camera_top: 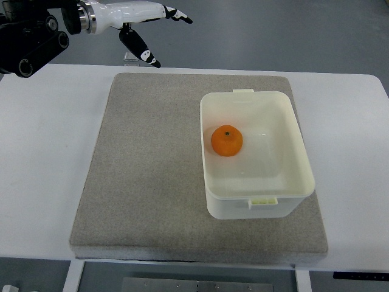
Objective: Put orange in box with left hand
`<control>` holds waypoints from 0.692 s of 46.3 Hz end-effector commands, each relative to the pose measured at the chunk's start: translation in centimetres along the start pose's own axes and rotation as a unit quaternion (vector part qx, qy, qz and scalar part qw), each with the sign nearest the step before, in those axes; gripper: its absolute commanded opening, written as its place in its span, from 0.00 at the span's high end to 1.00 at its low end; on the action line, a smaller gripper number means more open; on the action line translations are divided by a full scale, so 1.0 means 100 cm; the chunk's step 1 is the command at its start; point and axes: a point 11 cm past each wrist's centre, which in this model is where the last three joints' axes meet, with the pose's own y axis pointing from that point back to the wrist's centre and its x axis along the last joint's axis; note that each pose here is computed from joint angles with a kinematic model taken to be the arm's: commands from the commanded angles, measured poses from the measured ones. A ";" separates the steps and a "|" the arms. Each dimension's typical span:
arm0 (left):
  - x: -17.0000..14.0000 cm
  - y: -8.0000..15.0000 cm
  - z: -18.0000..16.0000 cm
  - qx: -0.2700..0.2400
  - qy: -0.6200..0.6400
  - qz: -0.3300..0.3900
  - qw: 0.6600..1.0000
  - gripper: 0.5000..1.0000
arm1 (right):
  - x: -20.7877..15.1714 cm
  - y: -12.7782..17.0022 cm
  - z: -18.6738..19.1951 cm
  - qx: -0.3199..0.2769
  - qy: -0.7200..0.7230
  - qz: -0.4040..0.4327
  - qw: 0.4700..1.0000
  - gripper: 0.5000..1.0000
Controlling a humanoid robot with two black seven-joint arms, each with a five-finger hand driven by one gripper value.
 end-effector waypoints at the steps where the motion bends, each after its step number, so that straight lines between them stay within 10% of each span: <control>1: 0.002 0.003 -0.013 0.017 0.028 0.028 0.999 0.10 | 0.000 0.000 0.000 0.000 0.000 0.000 1.000 0.14; 32: -0.055 0.012 -0.058 0.063 0.196 0.170 0.964 0.02 | 0.000 0.000 0.000 0.000 0.000 0.000 1.000 0.14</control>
